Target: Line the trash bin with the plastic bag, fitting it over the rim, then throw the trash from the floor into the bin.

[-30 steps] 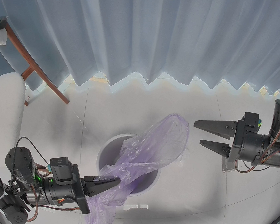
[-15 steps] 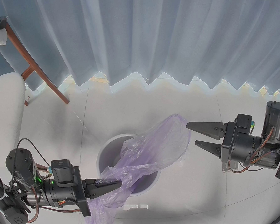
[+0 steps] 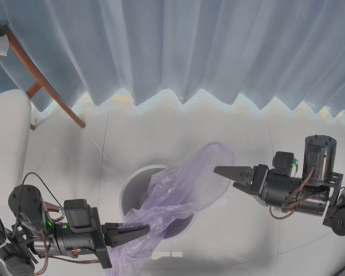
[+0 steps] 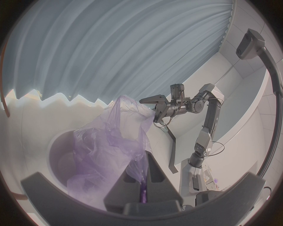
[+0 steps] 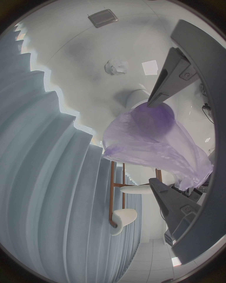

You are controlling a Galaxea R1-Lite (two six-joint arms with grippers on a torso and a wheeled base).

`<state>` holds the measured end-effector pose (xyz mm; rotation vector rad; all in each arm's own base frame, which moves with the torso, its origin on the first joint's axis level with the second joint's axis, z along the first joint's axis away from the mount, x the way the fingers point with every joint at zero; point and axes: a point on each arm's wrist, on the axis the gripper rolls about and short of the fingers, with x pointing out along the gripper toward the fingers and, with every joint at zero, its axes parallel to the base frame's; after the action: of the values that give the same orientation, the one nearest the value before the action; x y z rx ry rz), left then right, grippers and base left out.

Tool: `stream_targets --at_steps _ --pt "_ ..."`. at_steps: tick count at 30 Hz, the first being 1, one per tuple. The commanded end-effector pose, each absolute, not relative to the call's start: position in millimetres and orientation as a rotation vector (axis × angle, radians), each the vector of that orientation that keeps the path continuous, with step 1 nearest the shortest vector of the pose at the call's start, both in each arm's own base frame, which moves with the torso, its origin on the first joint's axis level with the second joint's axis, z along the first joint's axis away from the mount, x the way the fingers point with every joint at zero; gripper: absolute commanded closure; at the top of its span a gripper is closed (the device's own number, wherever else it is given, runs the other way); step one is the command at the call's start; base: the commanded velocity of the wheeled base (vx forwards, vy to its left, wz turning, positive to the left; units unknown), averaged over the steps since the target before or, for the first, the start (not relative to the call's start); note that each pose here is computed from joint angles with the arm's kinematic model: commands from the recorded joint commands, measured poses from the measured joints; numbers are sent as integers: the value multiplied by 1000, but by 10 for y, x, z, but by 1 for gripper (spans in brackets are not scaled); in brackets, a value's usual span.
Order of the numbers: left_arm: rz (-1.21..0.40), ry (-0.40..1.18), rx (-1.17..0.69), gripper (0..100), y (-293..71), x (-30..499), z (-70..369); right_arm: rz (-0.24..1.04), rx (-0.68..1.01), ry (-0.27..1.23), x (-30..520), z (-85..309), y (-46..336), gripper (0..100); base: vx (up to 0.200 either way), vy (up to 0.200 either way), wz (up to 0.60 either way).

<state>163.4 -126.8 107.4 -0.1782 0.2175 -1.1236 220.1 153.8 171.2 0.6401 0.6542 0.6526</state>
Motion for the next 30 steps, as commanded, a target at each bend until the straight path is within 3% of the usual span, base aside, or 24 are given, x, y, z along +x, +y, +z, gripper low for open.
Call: stream_targets --at_steps 1,12,13,30 --pt "-1122 239 -177 100 -1267 1633 1036 647 633 664 2237 1635 1614 0 0 0 0" --pt "-1121 234 -177 100 -1273 1642 1041 672 626 668 2171 1588 1659 0 0 0 0" --pt "-1121 234 -177 100 -1273 1642 1041 667 621 678 2174 1553 1661 100 0 0 0" --pt "-1146 309 -170 100 -1296 1555 926 672 614 689 2184 1488 1705 100 0 0 0"
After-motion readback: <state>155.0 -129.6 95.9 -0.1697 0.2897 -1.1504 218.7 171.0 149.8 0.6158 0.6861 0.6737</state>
